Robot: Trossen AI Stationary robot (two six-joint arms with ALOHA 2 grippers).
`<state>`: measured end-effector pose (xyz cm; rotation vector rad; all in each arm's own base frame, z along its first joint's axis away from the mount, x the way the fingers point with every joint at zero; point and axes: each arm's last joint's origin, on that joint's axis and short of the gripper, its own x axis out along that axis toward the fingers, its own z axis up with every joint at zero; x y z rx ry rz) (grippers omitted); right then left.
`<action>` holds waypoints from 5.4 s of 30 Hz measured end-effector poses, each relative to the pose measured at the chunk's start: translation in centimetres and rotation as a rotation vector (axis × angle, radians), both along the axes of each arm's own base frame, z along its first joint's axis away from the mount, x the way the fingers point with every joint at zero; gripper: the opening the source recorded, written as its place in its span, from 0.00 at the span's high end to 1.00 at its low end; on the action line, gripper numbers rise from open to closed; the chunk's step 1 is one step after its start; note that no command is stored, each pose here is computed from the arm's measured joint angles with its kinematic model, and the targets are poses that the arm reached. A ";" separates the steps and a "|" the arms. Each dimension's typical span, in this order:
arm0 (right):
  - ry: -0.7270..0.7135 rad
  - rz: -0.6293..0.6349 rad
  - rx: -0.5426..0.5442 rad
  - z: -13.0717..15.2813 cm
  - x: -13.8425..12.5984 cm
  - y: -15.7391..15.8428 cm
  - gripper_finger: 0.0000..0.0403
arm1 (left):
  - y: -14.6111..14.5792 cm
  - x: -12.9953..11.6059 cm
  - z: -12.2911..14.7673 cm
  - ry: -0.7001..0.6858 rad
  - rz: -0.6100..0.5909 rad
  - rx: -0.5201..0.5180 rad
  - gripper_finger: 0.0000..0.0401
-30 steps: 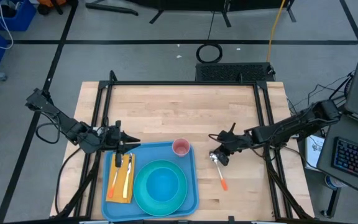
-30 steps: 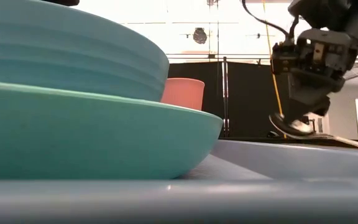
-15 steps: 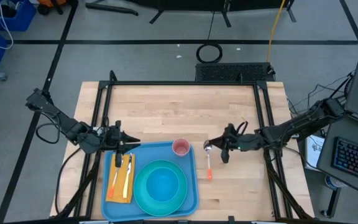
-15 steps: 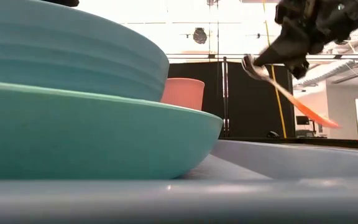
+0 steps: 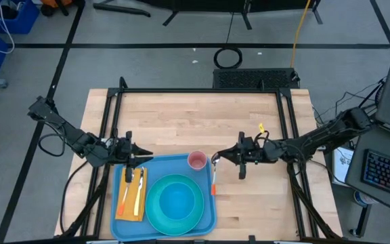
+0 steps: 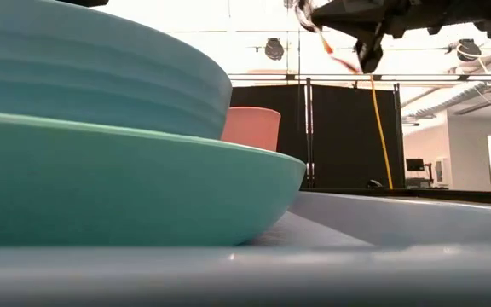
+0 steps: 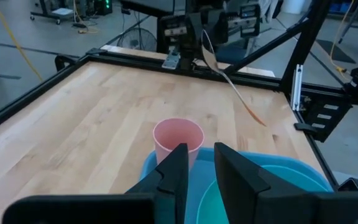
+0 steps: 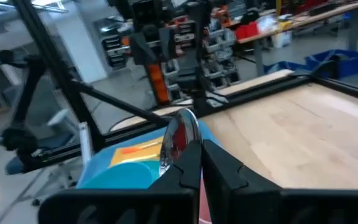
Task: Set up tray
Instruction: Put the orange spoon on top of the yellow table napkin between the orange fork and yellow table knife on the blue tray
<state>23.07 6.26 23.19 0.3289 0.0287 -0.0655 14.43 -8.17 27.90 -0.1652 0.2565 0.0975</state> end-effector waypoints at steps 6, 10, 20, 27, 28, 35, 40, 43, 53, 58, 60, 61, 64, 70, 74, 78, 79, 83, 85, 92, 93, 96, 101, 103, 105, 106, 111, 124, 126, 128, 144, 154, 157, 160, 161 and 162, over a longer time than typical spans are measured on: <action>-0.028 0.046 -0.005 0.3 2.5 0.1 1.00 | -0.1 0.0 0.0 0.000 -0.024 -0.004 0.80; -0.029 0.084 -0.028 0.9 5.0 0.6 1.00 | -0.1 0.0 0.0 0.000 -0.029 0.000 0.80; -0.057 0.192 -0.119 2.2 12.1 1.7 1.00 | -0.1 0.0 0.0 0.004 -0.034 0.000 0.80; -0.004 0.199 -0.187 1.6 17.1 1.9 1.00 | -0.1 0.0 0.0 0.005 -0.048 -0.003 0.80; -0.011 0.198 -0.186 1.7 17.7 2.0 1.00 | -0.1 0.0 0.1 0.003 -0.049 -0.003 0.80; -0.013 0.224 -0.222 1.0 20.5 2.5 1.00 | -0.2 0.0 0.1 0.003 -0.054 -0.004 0.80; -0.007 0.158 -0.254 1.3 20.8 2.2 1.00 | -0.3 0.0 0.0 0.013 -0.105 -0.011 0.80; -0.001 0.120 -0.298 1.3 20.8 2.0 1.00 | -0.4 0.0 0.0 0.015 -0.131 -0.017 0.80; 0.020 0.052 -0.347 1.4 20.8 1.4 1.00 | -0.5 0.0 0.2 0.000 -0.171 0.020 0.76; 0.014 0.043 -0.346 1.5 20.8 1.1 1.00 | -0.5 0.1 0.2 -0.002 -0.162 0.028 0.64; 0.008 0.040 -0.345 1.5 20.8 1.0 1.00 | -0.4 0.1 0.2 -0.004 -0.144 0.025 0.60; 0.001 0.038 -0.344 1.6 20.8 1.0 1.00 | -0.4 0.1 0.2 -0.005 -0.130 0.021 0.58; -0.009 0.038 -0.344 1.7 20.8 1.0 1.00 | -0.3 0.1 0.3 -0.013 -0.106 0.003 0.54; -0.045 0.049 -0.338 2.0 20.8 1.1 1.00 | -0.4 0.1 0.5 -0.032 -0.106 -0.008 0.54; -0.061 0.057 -0.336 2.2 20.8 1.1 1.00 | -0.6 0.5 0.2 -0.014 -0.105 0.009 0.56; -0.071 0.057 -0.334 2.3 20.9 1.1 1.00 | -0.8 1.1 0.0 -0.019 -0.091 0.029 0.56; -0.069 0.058 -0.335 2.4 20.9 1.1 1.00 | -0.8 1.2 -0.1 -0.016 -0.083 0.034 0.56; -0.062 0.059 -0.336 2.6 21.0 1.1 1.00 | -0.6 1.5 -0.1 -0.021 -0.062 0.030 0.57; -0.059 0.059 -0.337 2.5 21.0 1.1 1.00 | -0.6 1.5 -0.1 -0.016 -0.073 0.027 0.59; -0.063 0.084 -0.335 2.5 21.0 1.2 1.00 | -0.5 1.5 -0.1 -0.014 -0.081 0.023 0.73; -0.063 0.083 -0.333 2.5 21.0 1.2 1.00 | -0.5 1.5 -0.1 -0.014 -0.081 0.025 0.76; -0.062 0.083 -0.335 2.5 21.0 1.2 1.00 | -0.5 1.5 -0.1 -0.012 -0.067 0.031 0.87; -0.069 0.085 -0.331 2.6 21.0 1.3 1.00 | -0.4 1.5 -0.2 -0.010 -0.046 0.050 0.97; -0.068 0.084 -0.332 2.6 21.0 1.3 1.00 | -0.3 1.5 -0.2 -0.011 -0.035 0.051 0.97; -0.068 0.083 -0.336 2.6 21.0 1.2 1.00 | -0.3 1.5 -0.2 -0.013 -0.024 0.048 0.98; -0.069 0.082 -0.341 2.6 21.0 1.2 0.99 | -0.3 1.5 -0.2 -0.014 -0.017 0.050 0.98; -0.071 0.090 -0.363 2.6 21.0 1.3 0.92 | -0.3 1.5 -0.2 -0.015 -0.021 0.044 0.99; -0.067 0.093 -0.400 2.8 20.9 1.6 0.68 | -1.1 0.6 0.2 -0.035 -0.076 0.031 0.99; -0.064 0.086 -0.407 2.7 20.9 1.5 0.66 | -1.2 0.3 0.3 -0.041 -0.093 0.023 0.99; -0.056 0.084 -0.425 2.7 20.9 1.4 0.64 | -1.3 0.0 0.3 -0.039 -0.103 0.013 0.99; 0.002 0.104 -0.451 2.1 20.8 1.5 0.62 | -0.7 -2.5 -2.0 0.183 0.026 -0.238 0.99; 0.070 0.141 -0.464 1.9 20.4 2.4 0.62 | -0.3 -4.3 -4.2 0.387 0.189 -0.446 0.99; 0.091 0.152 -0.468 2.6 19.8 2.5 0.62 | -0.5 -4.6 -5.2 0.414 0.206 -0.484 0.99; 0.091 0.157 -0.466 3.8 19.2 2.6 0.62 | -0.7 -4.8 -7.0 0.454 0.253 -0.527 0.99; 0.094 0.158 -0.466 4.1 19.0 2.6 0.62 | -0.7 -4.9 -7.7 0.478 0.266 -0.544 0.99; 0.103 0.162 -0.468 4.5 18.7 2.6 0.62 | -0.7 -5.0 -8.3 0.491 0.278 -0.565 0.99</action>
